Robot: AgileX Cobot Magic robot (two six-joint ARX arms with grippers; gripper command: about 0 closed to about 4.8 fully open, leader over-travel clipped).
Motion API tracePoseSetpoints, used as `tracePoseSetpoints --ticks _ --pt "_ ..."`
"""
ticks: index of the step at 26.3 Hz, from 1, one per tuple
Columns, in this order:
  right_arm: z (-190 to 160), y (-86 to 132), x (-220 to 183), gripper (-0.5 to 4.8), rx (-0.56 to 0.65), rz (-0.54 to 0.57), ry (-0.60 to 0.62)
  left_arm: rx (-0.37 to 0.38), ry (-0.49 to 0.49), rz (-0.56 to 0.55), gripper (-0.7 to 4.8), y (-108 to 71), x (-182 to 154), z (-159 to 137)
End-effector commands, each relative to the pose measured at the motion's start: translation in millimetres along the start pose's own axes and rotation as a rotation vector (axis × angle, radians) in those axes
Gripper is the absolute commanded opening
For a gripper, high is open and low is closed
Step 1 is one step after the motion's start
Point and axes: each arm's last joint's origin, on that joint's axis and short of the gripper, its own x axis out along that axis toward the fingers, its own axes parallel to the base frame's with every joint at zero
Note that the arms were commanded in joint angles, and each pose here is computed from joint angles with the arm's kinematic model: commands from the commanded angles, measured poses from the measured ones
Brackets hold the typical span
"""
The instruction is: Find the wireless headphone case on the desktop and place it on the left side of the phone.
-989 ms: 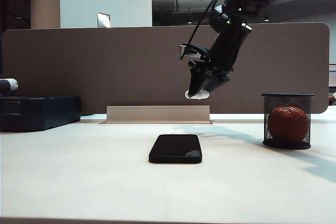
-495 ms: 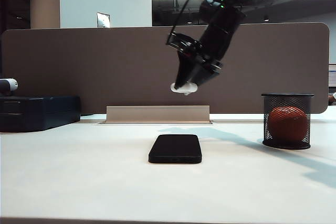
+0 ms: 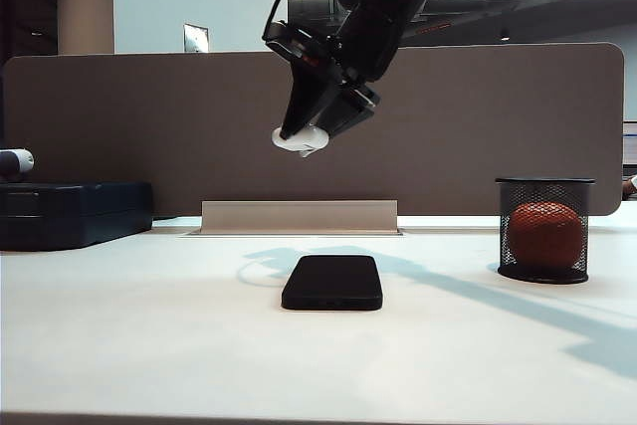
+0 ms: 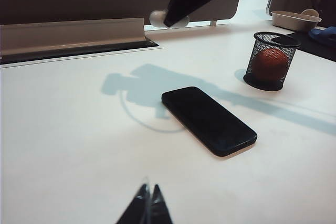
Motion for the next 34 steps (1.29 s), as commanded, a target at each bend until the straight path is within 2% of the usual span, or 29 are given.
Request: tracePoseSetpoints --ticks 1,8,14,19,22,24,27,30,34 --pt "3 12 1 0.71 0.014 0.089 -0.023 0.012 -0.006 -0.005 -0.05 -0.2 0 1" --pt "8 40 23 0.72 -0.029 0.141 0.014 0.013 -0.008 -0.005 -0.05 -0.3 0 1" --pt "2 55 53 0.72 -0.052 0.178 0.052 0.013 -0.009 -0.005 -0.05 -0.3 0 2" --pt "-1 64 79 0.72 -0.073 0.187 0.025 0.014 -0.01 -0.005 -0.05 -0.3 0 2" --pt "-4 63 95 0.72 -0.069 0.097 0.022 0.014 -0.011 -0.005 -0.05 -0.3 0 2" --pt "-11 56 106 0.72 0.027 0.012 0.06 0.015 -0.011 -0.005 -0.05 -0.3 0 2" --pt "-20 51 122 0.72 0.11 0.003 0.11 0.015 -0.011 -0.005 -0.05 -0.3 0 2" --pt "-25 49 130 0.72 0.127 -0.017 0.135 0.014 -0.011 -0.005 -0.05 -0.3 0 2" --pt "-30 44 134 0.73 0.129 -0.128 0.183 0.014 -0.011 -0.006 -0.05 -0.3 0 2"
